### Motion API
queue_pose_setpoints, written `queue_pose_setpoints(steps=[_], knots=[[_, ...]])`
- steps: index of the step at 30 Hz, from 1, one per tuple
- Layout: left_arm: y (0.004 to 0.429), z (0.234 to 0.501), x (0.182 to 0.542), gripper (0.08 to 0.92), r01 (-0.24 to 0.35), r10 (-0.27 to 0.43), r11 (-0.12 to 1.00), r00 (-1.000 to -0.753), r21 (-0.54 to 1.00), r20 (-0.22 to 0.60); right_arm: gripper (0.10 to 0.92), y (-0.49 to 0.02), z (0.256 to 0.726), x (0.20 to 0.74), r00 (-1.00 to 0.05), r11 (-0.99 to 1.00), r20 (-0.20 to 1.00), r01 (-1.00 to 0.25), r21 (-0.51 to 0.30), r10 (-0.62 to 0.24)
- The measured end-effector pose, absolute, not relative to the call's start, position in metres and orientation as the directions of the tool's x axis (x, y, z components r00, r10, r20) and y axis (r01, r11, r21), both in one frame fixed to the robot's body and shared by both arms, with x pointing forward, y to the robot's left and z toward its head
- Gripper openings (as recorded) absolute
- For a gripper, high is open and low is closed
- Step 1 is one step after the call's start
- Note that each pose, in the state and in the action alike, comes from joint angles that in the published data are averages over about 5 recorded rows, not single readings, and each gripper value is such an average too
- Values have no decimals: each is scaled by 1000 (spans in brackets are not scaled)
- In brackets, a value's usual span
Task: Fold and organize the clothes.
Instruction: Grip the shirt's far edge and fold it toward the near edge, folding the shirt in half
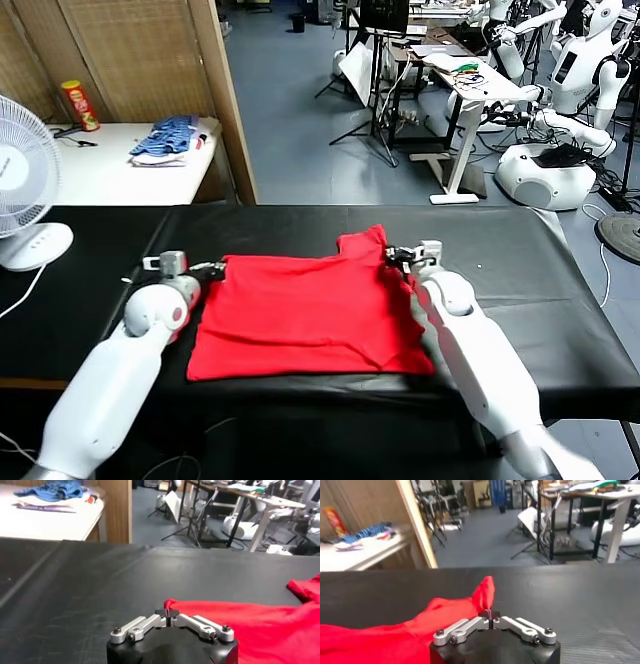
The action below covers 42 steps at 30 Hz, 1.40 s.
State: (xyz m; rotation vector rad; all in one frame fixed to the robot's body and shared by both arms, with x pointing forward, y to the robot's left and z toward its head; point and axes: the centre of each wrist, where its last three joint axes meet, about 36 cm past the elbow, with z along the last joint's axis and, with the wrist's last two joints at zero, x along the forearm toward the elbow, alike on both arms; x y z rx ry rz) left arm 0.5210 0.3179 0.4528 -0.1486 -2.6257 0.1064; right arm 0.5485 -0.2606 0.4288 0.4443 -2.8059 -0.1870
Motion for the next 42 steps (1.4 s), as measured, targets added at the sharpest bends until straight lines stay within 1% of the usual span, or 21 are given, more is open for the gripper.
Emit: queue_pose_setpoints(steps=[3,8,12,16,20,24,29,35,36,37,38,40,42], knots=[[317,457,503,129,103,137,990,-871,-98,471,122,-268,437,526,-908,943,265,-292,157,-325],[315,465,469,129,125,149,989,-878,-83,455,122,-274,448,488,-901,955,316,-277,106,-296],[308,472,443,129,117,133,991,-885,-62,446,122,-274,453,460,-889,958,359,-274,83,-285],[302,476,423,129,115,121,993,-886,-41,448,122,-270,454,439,-867,960,416,-272,66,-275],[296,475,404,129,128,123,992,-880,-20,459,122,-266,454,422,-836,960,482,-276,43,-262],[290,469,386,129,139,122,990,-869,1,480,122,-265,453,411,-815,961,523,-274,31,-250],[288,462,369,129,133,104,991,-859,23,501,122,-266,451,402,-803,962,544,-270,31,-243],[287,454,357,132,130,85,990,-847,49,525,124,-269,453,395,-799,957,538,-285,56,-269],[287,453,355,136,130,83,990,-845,52,528,136,-270,454,393,-799,956,536,-287,60,-274],[286,453,353,155,131,82,990,-844,55,530,165,-271,455,391,-799,955,533,-290,64,-278],[286,452,352,191,132,81,990,-843,58,532,195,-272,457,389,-799,954,531,-292,67,-282],[284,452,349,276,133,79,989,-842,63,534,318,-276,462,385,-803,954,524,-291,73,-285],[284,454,346,392,134,79,989,-841,64,535,452,-280,468,382,-810,955,513,-285,77,-284]])
